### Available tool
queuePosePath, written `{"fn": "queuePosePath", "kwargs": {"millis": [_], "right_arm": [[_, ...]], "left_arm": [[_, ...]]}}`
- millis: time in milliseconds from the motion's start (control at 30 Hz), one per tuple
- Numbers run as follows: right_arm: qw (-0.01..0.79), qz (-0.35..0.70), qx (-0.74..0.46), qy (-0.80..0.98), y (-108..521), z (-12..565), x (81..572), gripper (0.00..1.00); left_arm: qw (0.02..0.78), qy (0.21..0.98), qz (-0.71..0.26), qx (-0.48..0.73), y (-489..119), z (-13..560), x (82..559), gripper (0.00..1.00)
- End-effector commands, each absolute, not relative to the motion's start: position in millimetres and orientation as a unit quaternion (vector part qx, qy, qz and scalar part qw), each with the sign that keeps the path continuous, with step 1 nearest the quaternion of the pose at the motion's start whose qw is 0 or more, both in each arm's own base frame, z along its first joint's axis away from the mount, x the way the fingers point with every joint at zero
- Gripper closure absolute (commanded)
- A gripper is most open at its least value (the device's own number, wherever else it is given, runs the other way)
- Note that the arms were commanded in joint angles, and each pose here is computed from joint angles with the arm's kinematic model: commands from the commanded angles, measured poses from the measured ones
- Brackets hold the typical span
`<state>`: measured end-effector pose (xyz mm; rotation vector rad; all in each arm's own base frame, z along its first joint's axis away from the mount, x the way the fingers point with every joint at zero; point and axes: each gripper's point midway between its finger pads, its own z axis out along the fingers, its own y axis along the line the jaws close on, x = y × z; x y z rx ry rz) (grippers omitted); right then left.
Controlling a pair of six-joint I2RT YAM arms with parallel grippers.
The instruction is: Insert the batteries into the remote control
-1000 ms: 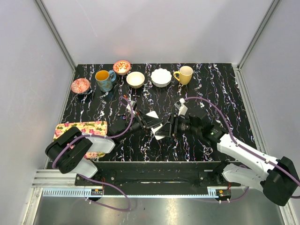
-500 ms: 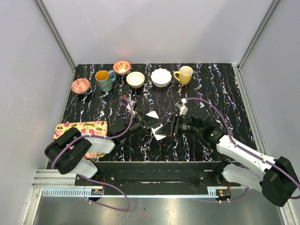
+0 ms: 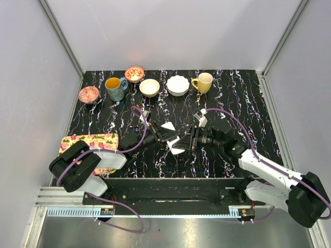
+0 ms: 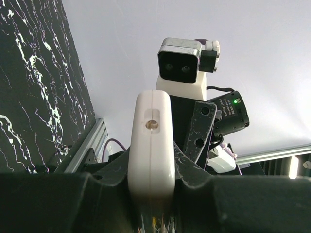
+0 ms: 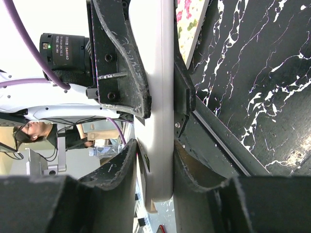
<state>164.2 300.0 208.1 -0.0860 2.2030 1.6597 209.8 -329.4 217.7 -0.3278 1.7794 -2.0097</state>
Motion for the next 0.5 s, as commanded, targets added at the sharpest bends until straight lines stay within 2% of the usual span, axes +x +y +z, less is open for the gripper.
{"fn": "queuePosePath", "kwargs": {"millis": [0, 467], "right_arm": [[0.198, 0.607, -0.051, 0.768, 303.9, 216.8, 162.9, 0.68], [0.163, 0.618, -0.098, 0.763, 312.9, 221.7, 153.4, 0.60]], "left_arm": [[0.269, 0.529, -0.804, -0.050, -317.4, 294.9, 189.6, 1.00], [0.233, 0.516, -0.823, -0.037, -324.7, 296.8, 181.4, 1.00]]}}
